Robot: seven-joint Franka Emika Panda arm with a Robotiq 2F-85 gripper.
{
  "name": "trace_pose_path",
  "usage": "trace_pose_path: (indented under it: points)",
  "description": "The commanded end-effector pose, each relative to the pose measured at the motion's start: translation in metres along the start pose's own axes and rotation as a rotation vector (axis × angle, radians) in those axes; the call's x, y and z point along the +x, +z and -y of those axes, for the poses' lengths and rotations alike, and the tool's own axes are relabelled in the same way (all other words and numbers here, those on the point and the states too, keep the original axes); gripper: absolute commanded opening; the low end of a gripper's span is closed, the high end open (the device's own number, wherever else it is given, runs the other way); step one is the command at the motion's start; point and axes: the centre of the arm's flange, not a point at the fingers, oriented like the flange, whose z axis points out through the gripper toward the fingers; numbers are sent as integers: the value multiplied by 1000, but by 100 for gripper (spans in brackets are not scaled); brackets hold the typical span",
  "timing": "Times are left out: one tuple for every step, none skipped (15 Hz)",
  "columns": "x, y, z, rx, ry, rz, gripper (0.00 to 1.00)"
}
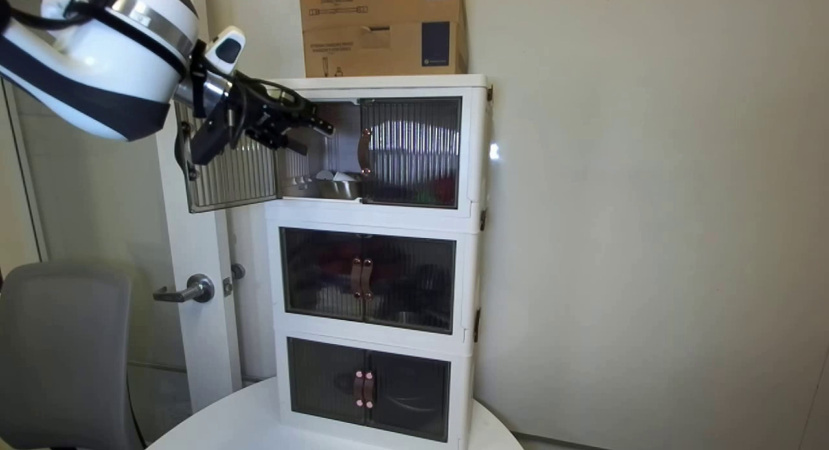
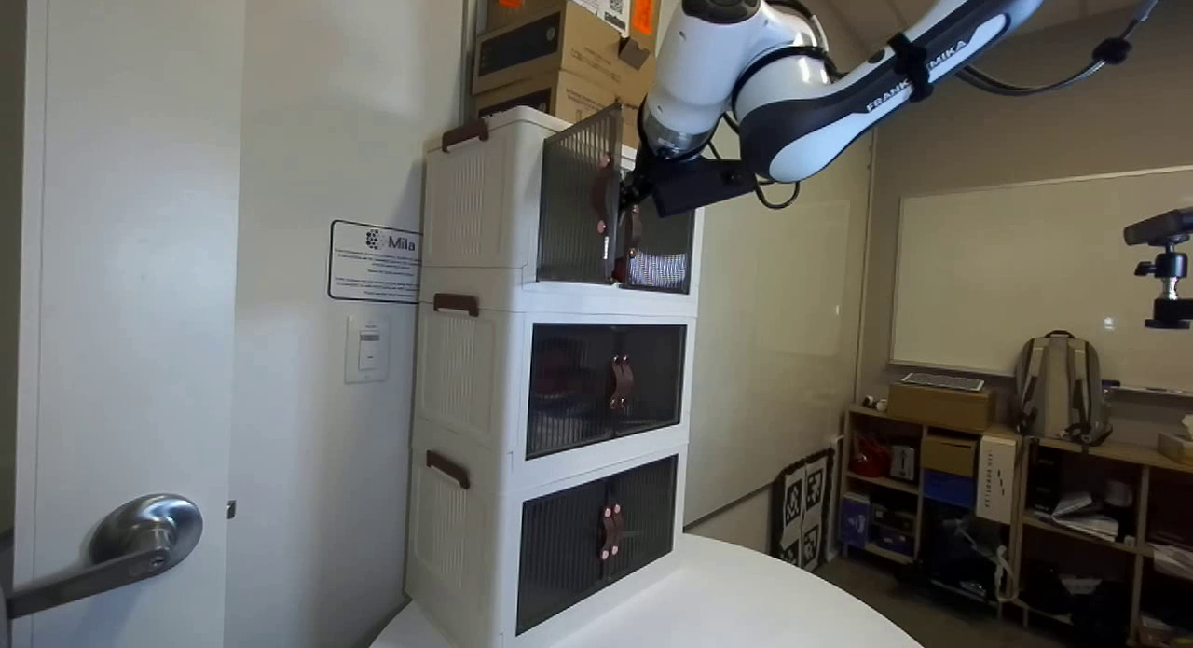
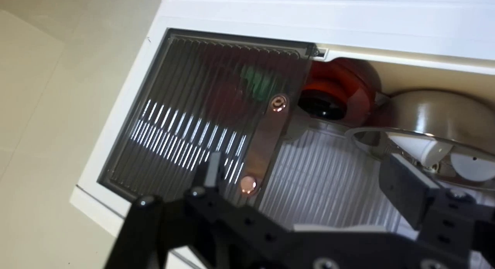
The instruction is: Open the doors of the topmost shelf
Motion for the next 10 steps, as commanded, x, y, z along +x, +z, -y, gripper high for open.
trace_pose_path:
  points:
    - [10, 34, 16, -63, 8, -19, 99]
    - [10, 41, 16, -76, 10, -19, 99]
    - [10, 46, 15, -90, 10, -19, 99]
    - [11, 52, 13, -103, 12, -20, 99]
    - [13, 58, 10, -117, 17, -21, 98]
    - [15, 63, 6, -130, 25, -23, 98]
    - [17, 67, 2, -142, 34, -23, 98]
    - [20, 72, -3, -156, 44, -21, 98]
    - [23, 76, -8, -169, 53, -21, 97]
    - [25, 80, -13, -183, 63, -20, 98]
